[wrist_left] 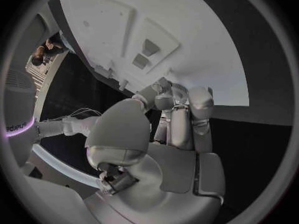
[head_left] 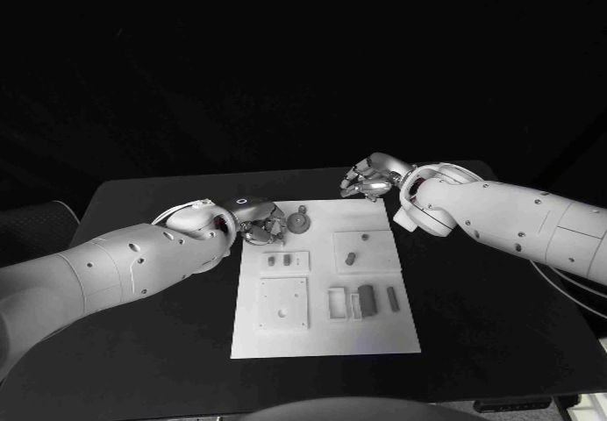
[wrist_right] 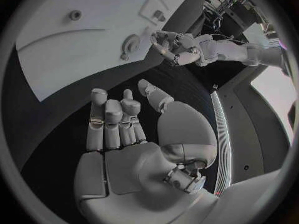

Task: Assemble the parts on the task board

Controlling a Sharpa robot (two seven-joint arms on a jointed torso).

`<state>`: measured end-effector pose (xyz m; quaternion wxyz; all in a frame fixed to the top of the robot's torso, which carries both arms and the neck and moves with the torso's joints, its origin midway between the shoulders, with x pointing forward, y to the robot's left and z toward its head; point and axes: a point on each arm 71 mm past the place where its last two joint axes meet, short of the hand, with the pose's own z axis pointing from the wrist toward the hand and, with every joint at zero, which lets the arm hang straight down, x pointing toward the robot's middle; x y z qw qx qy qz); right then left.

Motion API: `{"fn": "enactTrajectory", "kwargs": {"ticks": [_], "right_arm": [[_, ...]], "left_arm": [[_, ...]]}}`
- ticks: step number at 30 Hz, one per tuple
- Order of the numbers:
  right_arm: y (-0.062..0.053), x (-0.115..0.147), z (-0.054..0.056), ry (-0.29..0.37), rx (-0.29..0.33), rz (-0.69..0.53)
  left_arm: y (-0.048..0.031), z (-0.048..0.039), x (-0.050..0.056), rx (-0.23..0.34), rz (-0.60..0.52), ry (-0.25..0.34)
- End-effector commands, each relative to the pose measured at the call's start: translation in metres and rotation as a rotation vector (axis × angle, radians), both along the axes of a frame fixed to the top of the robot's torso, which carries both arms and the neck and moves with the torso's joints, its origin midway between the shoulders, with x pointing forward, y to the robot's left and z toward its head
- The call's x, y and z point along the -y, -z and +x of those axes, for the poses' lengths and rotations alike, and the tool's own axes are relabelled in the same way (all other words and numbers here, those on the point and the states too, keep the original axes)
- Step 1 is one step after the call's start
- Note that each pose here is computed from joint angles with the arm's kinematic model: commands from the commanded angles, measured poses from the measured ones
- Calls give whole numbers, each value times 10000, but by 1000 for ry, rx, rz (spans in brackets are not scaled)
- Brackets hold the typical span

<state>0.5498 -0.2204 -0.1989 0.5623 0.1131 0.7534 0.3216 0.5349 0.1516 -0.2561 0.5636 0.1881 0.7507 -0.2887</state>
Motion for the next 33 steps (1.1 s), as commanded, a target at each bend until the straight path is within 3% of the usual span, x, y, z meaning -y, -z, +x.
{"fn": "enactTrajectory", "kwargs": {"ticks": [1, 33], "right_arm": [[-1, -11, -2, -9, 0, 0], [-1, -16, -2, -11, 0, 0]], "left_arm": [[13, -6, 15, -26, 11, 6], [54, -17, 86, -35, 39, 29]]}}
